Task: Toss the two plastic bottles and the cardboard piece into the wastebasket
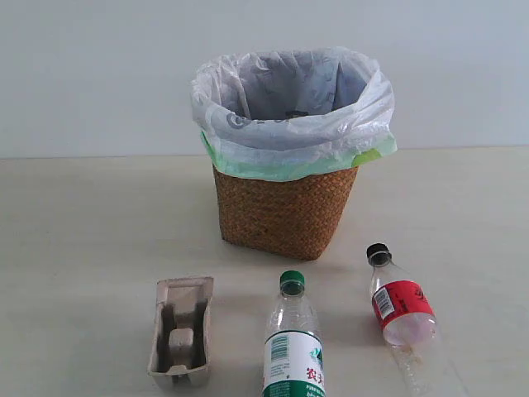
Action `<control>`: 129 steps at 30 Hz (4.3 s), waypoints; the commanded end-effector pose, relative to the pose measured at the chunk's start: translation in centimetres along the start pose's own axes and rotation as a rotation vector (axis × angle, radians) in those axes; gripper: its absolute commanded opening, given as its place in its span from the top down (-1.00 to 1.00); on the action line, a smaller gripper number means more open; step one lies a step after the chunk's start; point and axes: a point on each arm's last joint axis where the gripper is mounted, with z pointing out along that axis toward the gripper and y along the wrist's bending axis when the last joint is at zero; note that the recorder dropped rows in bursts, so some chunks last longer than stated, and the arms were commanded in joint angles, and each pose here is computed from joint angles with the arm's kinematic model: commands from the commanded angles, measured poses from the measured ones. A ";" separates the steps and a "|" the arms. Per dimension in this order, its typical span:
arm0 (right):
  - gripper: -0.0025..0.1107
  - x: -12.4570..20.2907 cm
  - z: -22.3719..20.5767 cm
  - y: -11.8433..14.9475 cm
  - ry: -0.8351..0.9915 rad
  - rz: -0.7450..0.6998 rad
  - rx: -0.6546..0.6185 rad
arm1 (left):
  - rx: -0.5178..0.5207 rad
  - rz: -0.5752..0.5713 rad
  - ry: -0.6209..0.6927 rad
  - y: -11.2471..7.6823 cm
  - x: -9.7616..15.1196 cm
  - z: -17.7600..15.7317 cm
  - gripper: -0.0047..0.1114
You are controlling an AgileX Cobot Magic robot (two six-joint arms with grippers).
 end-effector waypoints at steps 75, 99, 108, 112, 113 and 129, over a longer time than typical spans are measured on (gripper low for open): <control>-0.55 -13.2 14.8 7.0 0.970 -0.048 -0.483 | -0.004 -0.010 -0.013 0.0 -0.2 -0.1 -0.94; -0.55 -0.4 23.8 12.5 1.175 -0.205 -0.368 | -0.004 -0.010 -0.013 0.0 -0.2 -0.1 -0.94; -0.07 -0.3 23.9 12.7 1.170 -0.179 -0.347 | -0.004 -0.010 -0.013 0.0 -0.2 -0.1 -0.94; 0.55 -0.2 23.7 12.7 1.195 -0.172 -0.345 | -0.004 -0.010 -0.013 0.0 -0.2 -0.1 -0.94; 0.72 -0.2 23.6 12.7 1.205 -0.178 -0.349 | -0.004 -0.010 -0.013 0.0 -0.2 -0.1 -0.94; 0.96 -8.7 20.1 12.8 0.899 -0.177 -0.398 | -0.004 -0.010 -0.013 0.0 -0.2 -0.1 -0.94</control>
